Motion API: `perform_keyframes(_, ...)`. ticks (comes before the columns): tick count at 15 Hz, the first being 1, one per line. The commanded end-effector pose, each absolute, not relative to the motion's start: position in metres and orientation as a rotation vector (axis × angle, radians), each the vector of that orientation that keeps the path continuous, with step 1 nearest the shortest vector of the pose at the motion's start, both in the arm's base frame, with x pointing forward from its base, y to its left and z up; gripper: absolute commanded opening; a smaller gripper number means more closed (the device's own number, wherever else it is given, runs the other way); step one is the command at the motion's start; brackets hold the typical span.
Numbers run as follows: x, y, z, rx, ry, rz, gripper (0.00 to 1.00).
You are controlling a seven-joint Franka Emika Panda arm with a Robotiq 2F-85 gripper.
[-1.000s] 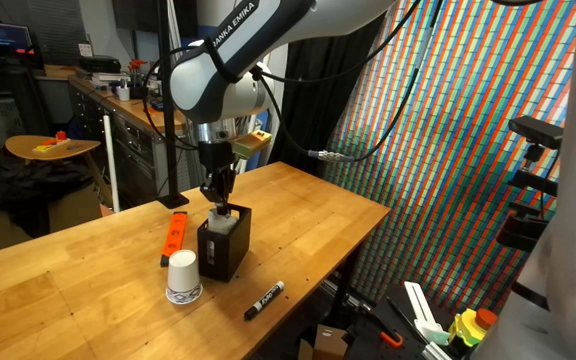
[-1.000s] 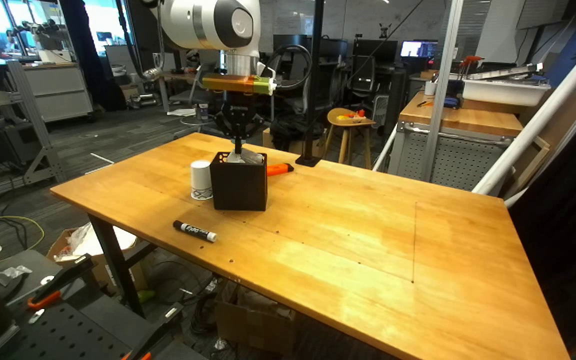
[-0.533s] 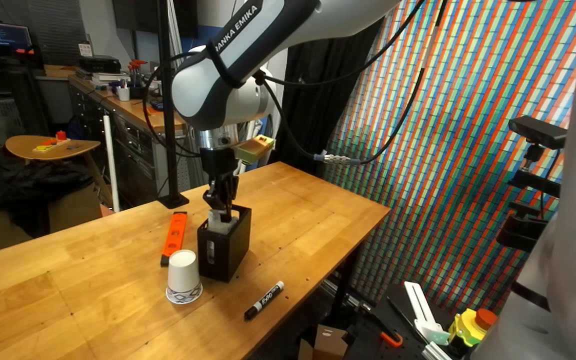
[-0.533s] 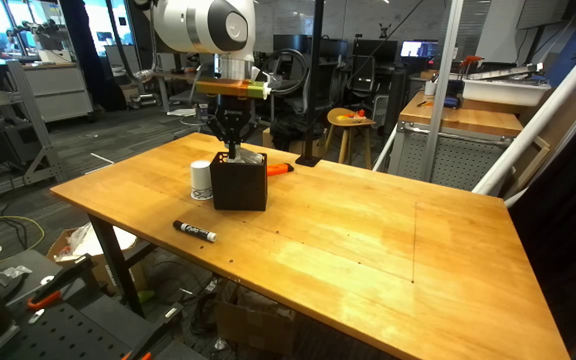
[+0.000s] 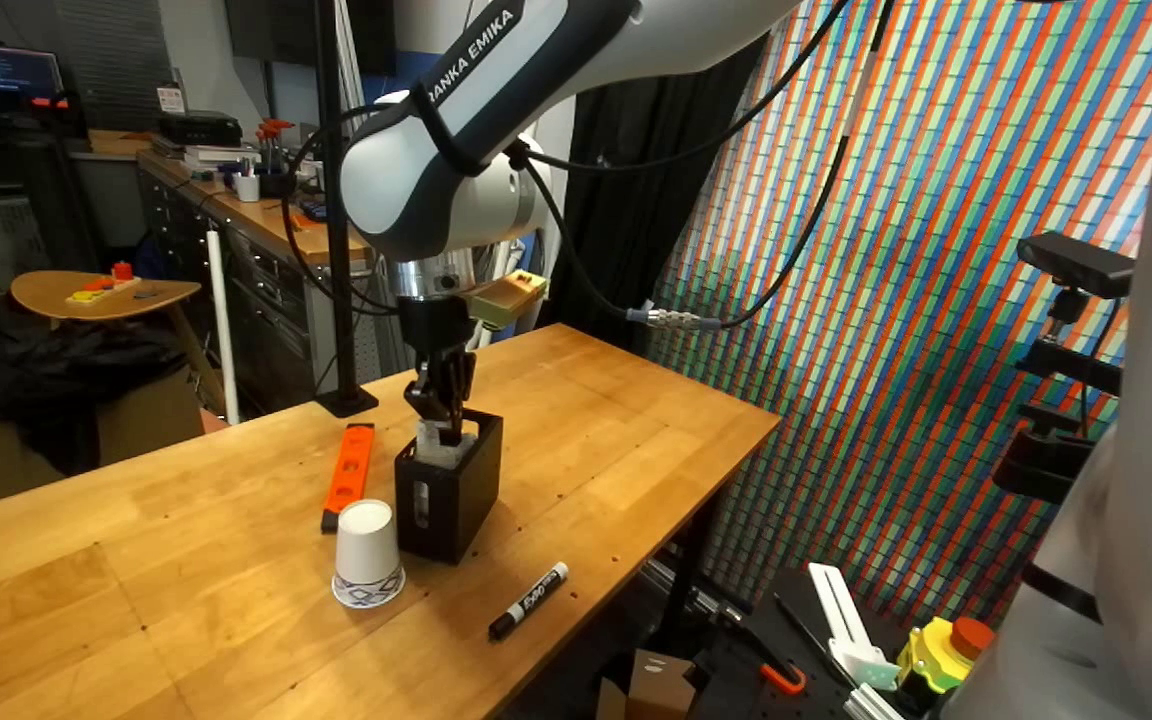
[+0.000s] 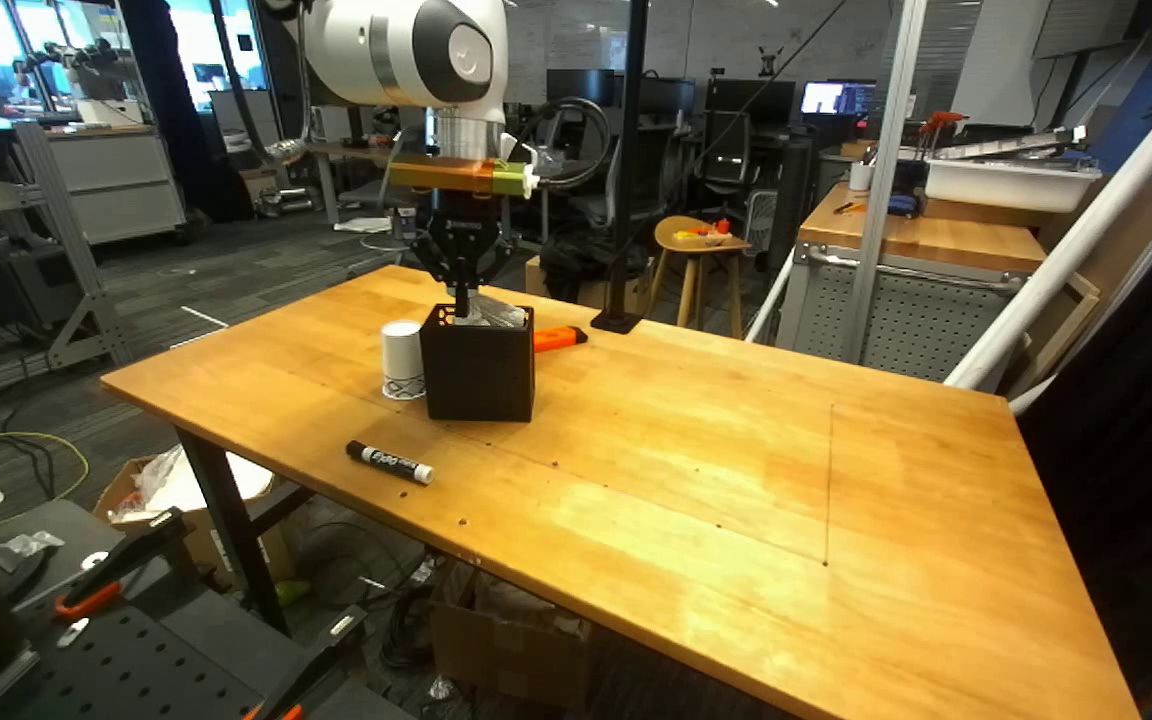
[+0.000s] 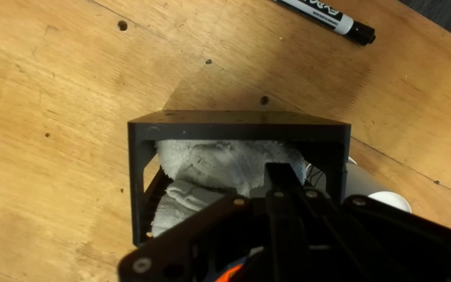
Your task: Pick up the towel and put it in the box
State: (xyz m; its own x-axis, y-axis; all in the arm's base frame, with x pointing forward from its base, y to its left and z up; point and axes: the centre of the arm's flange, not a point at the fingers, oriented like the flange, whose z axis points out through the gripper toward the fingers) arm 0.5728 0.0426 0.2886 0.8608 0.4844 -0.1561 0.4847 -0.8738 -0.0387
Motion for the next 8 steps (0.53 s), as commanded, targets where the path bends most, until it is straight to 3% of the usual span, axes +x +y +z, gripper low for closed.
perform_keyframes(1,0.576,0.042,0.301,3.031,0.79,-0.21,0.01)
perform_keyframes(8,0.591,0.042,0.308,3.028,0.79,-0.18,0.01)
